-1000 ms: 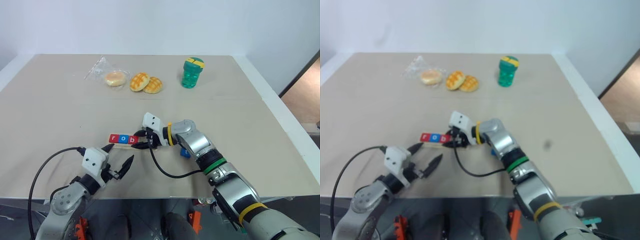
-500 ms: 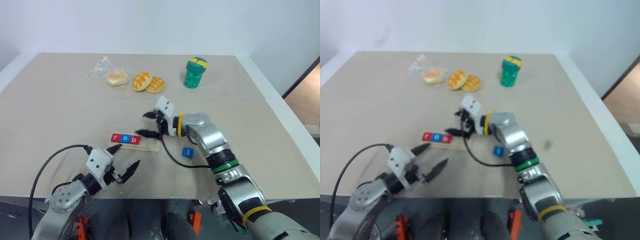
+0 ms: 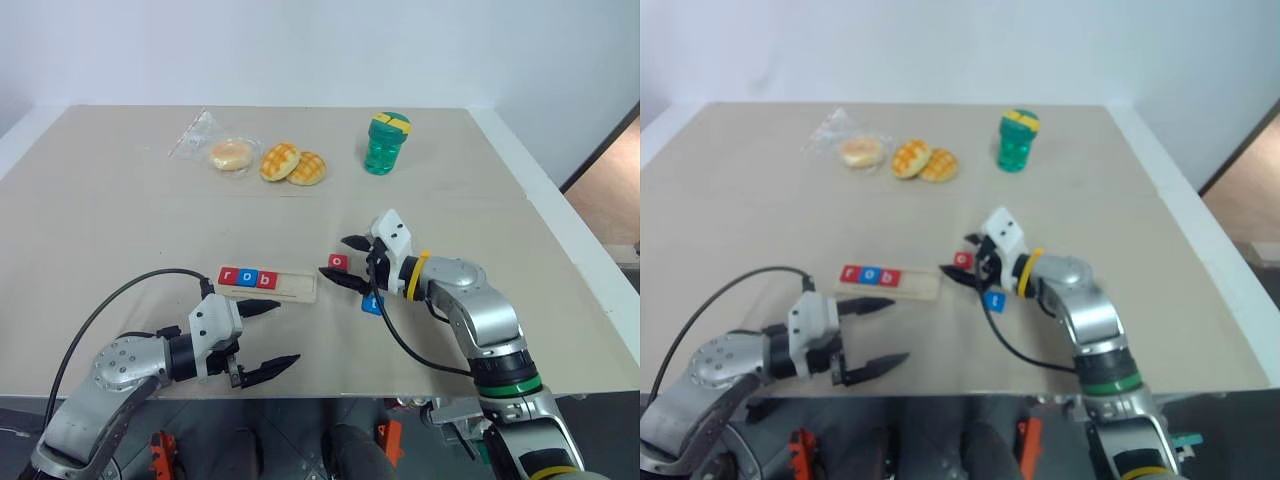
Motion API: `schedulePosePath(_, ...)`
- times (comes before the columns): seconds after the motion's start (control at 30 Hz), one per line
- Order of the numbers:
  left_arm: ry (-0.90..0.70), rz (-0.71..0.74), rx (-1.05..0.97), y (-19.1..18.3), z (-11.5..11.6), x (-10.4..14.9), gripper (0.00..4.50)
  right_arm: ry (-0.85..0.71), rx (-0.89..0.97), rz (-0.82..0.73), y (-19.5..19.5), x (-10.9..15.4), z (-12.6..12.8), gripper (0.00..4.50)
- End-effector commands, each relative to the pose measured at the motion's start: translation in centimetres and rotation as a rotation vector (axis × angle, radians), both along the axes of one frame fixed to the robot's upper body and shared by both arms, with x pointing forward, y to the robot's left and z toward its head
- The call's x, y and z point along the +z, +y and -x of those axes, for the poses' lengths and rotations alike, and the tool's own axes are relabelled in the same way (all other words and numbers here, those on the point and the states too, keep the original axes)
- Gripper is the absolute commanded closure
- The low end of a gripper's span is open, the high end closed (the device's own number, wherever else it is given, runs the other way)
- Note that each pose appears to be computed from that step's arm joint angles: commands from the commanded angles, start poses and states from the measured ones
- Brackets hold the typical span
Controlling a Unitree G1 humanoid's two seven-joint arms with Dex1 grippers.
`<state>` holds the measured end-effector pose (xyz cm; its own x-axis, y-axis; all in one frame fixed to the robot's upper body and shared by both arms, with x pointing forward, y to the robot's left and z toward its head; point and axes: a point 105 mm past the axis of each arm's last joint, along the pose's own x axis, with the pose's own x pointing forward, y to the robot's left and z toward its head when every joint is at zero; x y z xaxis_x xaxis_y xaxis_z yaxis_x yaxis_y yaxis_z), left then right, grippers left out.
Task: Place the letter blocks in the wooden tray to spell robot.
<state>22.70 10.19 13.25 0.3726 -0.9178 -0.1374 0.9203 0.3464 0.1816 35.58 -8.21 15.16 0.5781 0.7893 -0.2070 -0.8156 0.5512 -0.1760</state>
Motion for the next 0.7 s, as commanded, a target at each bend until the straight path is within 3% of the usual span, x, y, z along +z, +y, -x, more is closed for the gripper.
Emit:
schedulePosePath(0.03, -0.014, -0.003, -0.034, -0.3, 0.3, 0.6, 0.00, -0.058, 0.019, 0.047, -0.2, 0.3, -1.1, 0.24)
schedulePosePath(0.47, -0.009, -0.014, 0.011, -0.2, 0.6, -0.2, 0.00, -0.023, 0.093, 0.116, -1.1, -2.5, -2.1, 0.24)
schedulePosePath(0.57, -0.009, -0.014, 0.024, -0.1, 0.6, -0.3, 0.00, -0.031, 0.096, 0.114, -1.0, -2.4, -2.2, 0.99)
schedulePosePath(0.7, -0.006, -0.011, 0.038, 0.0, 0.6, -0.5, 0.00, -0.033, 0.108, 0.109, -0.7, -2.4, -2.0, 2.47)
